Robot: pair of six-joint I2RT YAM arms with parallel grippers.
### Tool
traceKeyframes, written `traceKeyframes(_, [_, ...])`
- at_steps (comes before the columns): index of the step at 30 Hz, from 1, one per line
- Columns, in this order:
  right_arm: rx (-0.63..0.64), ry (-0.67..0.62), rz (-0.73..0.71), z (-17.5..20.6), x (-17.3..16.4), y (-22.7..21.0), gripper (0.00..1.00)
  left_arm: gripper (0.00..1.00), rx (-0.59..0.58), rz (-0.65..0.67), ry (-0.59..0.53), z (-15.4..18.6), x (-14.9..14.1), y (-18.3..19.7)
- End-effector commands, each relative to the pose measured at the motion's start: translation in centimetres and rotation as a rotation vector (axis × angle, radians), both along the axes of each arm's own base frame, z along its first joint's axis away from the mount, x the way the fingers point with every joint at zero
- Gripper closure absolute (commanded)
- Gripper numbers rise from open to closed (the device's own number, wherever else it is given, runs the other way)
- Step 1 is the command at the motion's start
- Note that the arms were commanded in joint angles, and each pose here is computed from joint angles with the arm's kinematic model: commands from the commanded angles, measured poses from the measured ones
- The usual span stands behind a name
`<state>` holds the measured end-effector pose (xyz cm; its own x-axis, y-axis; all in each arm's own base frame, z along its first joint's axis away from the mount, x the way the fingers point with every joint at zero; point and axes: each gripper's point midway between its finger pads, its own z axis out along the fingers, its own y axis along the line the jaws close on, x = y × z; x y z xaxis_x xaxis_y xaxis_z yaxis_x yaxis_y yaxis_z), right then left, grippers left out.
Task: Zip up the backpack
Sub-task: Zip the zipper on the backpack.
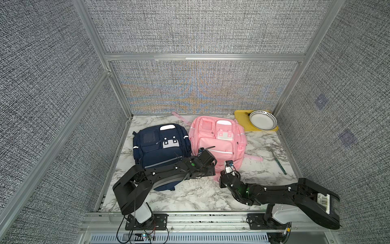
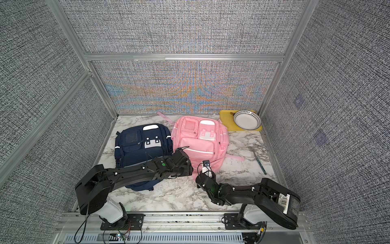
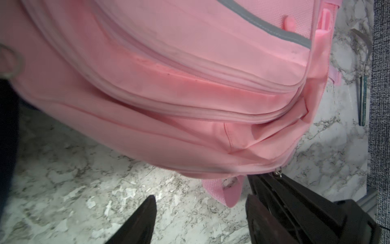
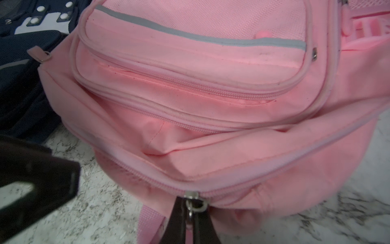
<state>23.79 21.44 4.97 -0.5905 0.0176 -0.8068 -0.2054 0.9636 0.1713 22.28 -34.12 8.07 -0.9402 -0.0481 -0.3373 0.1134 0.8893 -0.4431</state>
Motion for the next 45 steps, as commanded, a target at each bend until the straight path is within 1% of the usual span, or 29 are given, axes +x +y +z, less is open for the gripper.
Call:
traceKeyframes(1, [-0.04, 0.024, 0.009, -0.7, -0.4, -0.5, 1.0, 0.3, -0.032, 0.019, -0.005, 0.3, 0.5, -0.9])
traceKeyframes(8, [-0.033, 0.019, 0.018, -0.6, -0.6, -0.3, 1.0, 0.27, -0.013, 0.054, -0.027, 0.2, 0.9, -0.2])
traceKeyframes(12, [-0.039, 0.019, 0.031, -0.7, -0.8, 0.0, 1.0, 0.27, 0.0, 0.056, -0.027, -0.2, 1.3, -0.6])
traceKeyframes(17, [-0.049, 0.019, 0.044, -0.7, -1.1, 0.2, 1.0, 0.3, 0.026, 0.078, -0.031, -1.1, 1.9, -0.4])
traceKeyframes(23, [-0.06, 0.018, 0.048, -0.7, -1.8, -0.2, 1.0, 0.36, 0.047, 0.125, -0.071, -0.6, 3.2, 1.1])
traceKeyframes(28, [-0.063, 0.016, 0.062, -0.7, -2.2, -0.1, 1.0, 0.46, 0.061, 0.132, -0.079, -0.7, 3.7, 1.6])
traceKeyframes(29, [-0.063, 0.016, 0.062, -0.6, -2.3, -0.1, 1.0, 0.5, 0.064, 0.134, -0.08, -0.8, 3.8, 1.7])
traceKeyframes(33, [-0.075, 0.023, 0.063, -0.8, -2.5, -0.1, 1.0, 0.73, 0.057, 0.128, -0.078, -1.2, 4.0, 1.5])
traceKeyframes(35, [-0.081, 0.025, 0.058, -0.8, -2.6, -0.1, 1.0, 0.8, 0.054, 0.128, -0.077, -1.3, 4.0, 1.6])
traceKeyframes(40, [-0.092, 0.028, 0.027, -1.0, -2.6, -0.9, 1.0, 0.9, 0.057, 0.147, -0.074, -1.3, 4.1, 2.8])
traceKeyframes(43, [-0.099, 0.027, 0.014, -1.0, -2.7, -1.4, 1.0, 0.99, 0.053, 0.157, -0.085, -1.0, 4.2, 3.8])
traceKeyframes(45, [-0.107, 0.03, 0.004, -1.1, -2.8, -1.8, 1.0, 1.0, 0.053, 0.162, -0.094, -0.8, 4.3, 4.4])
